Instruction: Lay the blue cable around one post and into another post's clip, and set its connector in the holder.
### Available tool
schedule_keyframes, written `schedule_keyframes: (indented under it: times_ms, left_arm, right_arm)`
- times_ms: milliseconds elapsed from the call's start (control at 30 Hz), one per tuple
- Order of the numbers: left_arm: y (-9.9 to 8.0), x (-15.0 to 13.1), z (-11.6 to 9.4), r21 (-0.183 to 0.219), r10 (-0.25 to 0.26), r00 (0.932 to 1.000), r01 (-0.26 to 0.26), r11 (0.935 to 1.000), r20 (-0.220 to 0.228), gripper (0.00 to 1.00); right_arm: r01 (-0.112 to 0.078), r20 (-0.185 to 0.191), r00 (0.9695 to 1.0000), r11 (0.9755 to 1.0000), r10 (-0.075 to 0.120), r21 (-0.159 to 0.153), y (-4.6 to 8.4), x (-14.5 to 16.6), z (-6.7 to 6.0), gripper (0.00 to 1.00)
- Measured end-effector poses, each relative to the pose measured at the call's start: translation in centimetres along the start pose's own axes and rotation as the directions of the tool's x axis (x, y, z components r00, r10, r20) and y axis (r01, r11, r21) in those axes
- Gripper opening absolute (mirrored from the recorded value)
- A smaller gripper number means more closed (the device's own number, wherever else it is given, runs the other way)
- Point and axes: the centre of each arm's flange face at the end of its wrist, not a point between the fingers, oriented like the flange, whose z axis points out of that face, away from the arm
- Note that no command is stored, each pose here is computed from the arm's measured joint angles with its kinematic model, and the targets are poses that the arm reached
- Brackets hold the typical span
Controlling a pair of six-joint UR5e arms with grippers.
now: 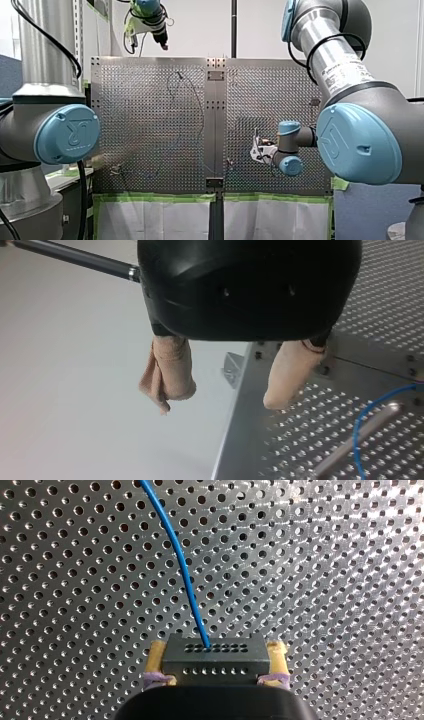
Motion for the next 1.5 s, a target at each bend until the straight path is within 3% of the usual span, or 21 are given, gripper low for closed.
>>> schedule_keyframes:
  times_ms: [233,467,800,1033,1233,1333,1500]
  left_arm:
    - [0.3,0.5,-0.6,-0.009,0.074,0.9958,-0.074,0.9972,-0.053,1.00]
    - [0.6,1.0,-1.1,-0.013,0.145,0.9836,-0.147,0.9891,-0.108,1.00]
    - [1.0,1.9,-1.3,-0.010,0.246,0.9505,-0.253,0.9675,-0.190,1.00]
    - [1.1,2.0,-1.4,-0.003,0.303,0.9319,-0.310,0.9507,-0.199,1.00]
    - [1.1,1.9,-1.4,0.003,0.358,0.9122,-0.365,0.9310,-0.199,1.00]
    - [1.1,1.9,-1.4,0.006,0.373,0.9062,-0.379,0.9253,-0.199,1.00]
    - [1.1,2.0,-1.5,0.008,0.379,0.9036,-0.385,0.9229,-0.200,1.00]
  right_arm:
    - [-0.001,0.000,1.0000,1.0000,0.001,0.000,0.0,0.0,0.0,0.00]
    - [-0.002,0.000,1.0000,1.0000,0.002,0.000,0.0,0.0,0.0,0.00]
    - [-0.003,-0.003,1.0000,1.0000,0.003,0.000,0.0,0.0,0.0,0.00]
    - [-0.001,-0.002,1.0000,1.0000,0.001,0.000,0.0,0.1,0.1,0.00]
    - [0.000,0.000,1.0000,1.0000,0.000,0.000,0.0,0.0,0.1,0.00]
    - [0.001,0.000,1.0000,1.0000,-0.001,0.000,0.0,0.0,0.1,0.00]
    - [0.002,0.003,1.0000,1.0000,-0.002,0.000,0.0,0.0,0.1,0.00]
